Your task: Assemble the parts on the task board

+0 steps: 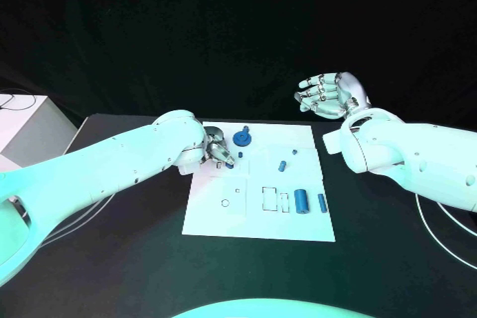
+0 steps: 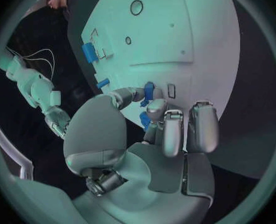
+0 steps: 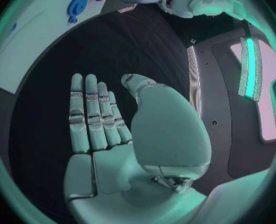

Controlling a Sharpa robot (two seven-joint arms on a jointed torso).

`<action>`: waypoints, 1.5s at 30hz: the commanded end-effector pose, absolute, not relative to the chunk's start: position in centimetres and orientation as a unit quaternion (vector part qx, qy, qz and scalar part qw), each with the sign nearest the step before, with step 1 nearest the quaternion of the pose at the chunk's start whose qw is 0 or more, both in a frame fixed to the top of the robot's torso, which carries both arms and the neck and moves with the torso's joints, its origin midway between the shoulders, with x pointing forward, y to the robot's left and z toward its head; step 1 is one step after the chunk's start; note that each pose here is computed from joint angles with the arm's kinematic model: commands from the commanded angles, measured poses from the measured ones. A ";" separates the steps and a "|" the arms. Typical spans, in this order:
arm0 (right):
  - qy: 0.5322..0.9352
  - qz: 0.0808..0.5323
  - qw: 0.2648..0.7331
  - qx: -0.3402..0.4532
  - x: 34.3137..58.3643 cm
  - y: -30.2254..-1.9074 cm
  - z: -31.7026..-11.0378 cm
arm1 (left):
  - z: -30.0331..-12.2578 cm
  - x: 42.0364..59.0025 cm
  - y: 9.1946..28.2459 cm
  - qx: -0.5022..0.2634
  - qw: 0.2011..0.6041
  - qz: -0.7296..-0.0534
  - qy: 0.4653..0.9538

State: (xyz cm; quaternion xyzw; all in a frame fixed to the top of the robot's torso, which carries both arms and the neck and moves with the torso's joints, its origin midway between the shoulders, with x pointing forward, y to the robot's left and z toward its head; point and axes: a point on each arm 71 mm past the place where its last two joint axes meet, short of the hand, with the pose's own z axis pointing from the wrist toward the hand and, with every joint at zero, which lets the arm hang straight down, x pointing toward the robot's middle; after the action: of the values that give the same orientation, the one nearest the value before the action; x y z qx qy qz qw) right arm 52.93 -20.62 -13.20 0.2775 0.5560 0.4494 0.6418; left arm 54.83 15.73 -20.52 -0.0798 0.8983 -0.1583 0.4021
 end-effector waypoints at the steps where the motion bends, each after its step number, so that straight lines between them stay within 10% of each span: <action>1: 0.559 0.454 0.639 0.271 52.9 -20.4 -13.2 | -20.8 54.7 15.5 -0.070 0.390 -0.154 0.905; 45: 0.561 0.454 0.637 0.271 52.9 -20.5 -13.3 | -21.1 55.0 14.1 -0.072 0.388 -0.160 0.905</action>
State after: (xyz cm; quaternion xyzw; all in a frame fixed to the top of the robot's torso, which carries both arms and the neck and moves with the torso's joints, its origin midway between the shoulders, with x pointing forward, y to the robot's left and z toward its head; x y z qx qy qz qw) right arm 52.91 -20.66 -13.31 0.2778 0.5582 0.4494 0.6398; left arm 55.27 14.69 -20.76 -0.0818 0.9004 -0.1528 0.3991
